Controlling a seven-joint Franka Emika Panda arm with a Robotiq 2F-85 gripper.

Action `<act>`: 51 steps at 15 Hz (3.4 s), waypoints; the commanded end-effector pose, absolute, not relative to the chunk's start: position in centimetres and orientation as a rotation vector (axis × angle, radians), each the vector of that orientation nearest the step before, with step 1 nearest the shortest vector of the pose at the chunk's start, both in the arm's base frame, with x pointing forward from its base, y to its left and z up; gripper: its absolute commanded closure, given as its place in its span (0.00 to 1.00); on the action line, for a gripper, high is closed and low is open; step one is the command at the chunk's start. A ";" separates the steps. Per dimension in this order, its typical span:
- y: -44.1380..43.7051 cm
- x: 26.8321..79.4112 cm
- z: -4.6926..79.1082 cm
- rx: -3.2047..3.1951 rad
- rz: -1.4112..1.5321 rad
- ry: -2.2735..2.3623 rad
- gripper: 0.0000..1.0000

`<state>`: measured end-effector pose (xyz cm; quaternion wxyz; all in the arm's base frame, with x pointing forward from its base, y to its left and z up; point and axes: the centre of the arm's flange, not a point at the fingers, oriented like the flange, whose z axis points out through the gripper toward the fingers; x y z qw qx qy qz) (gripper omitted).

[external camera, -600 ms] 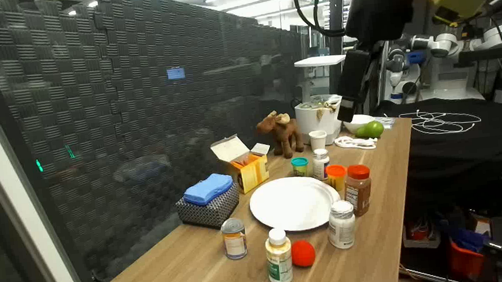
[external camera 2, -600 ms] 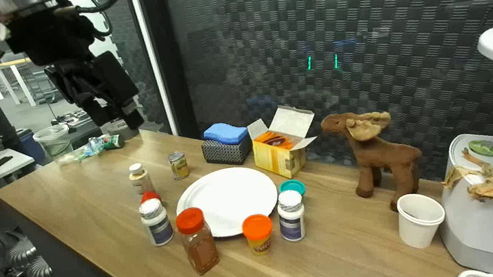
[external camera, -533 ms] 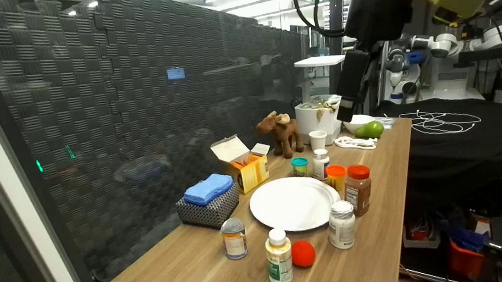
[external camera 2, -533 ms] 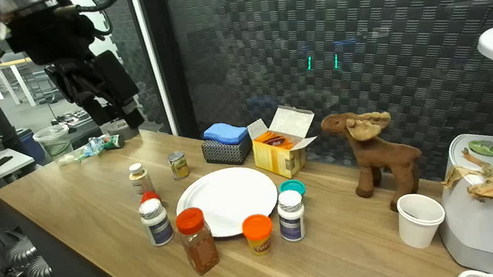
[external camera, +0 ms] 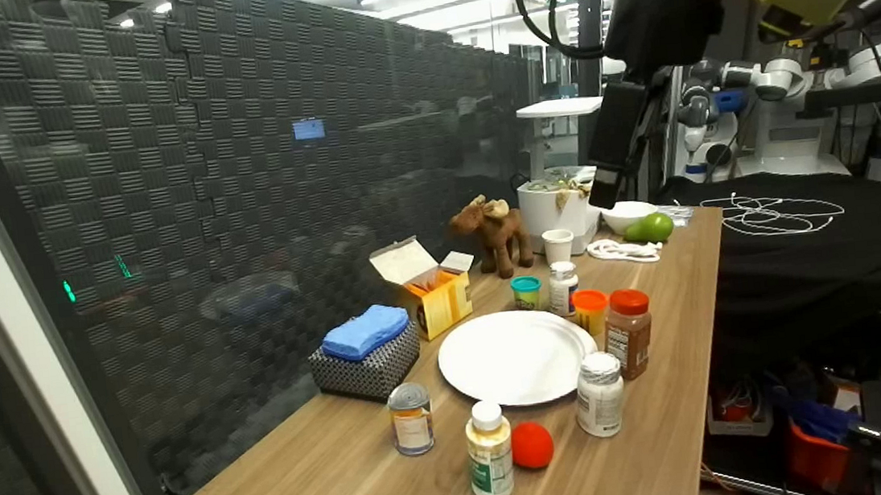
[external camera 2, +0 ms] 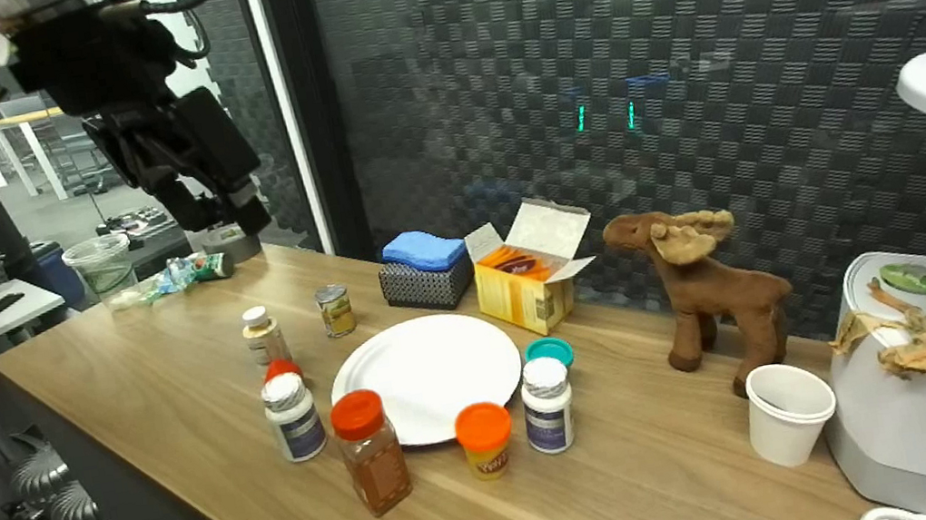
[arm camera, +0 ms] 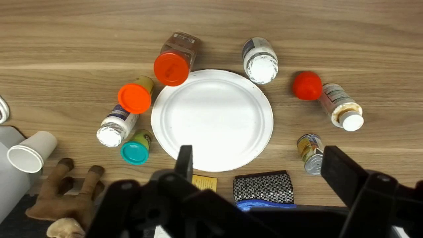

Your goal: Pick up the bottles and small containers from the table and put them on the white plate.

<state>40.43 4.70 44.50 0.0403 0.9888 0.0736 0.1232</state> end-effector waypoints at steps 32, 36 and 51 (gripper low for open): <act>-3.6 57.5 42.5 2.992 0.258 0.435 0.00; -3.9 57.8 42.5 2.999 0.252 0.435 0.00; -12.0 65.2 32.5 3.049 0.057 0.398 0.00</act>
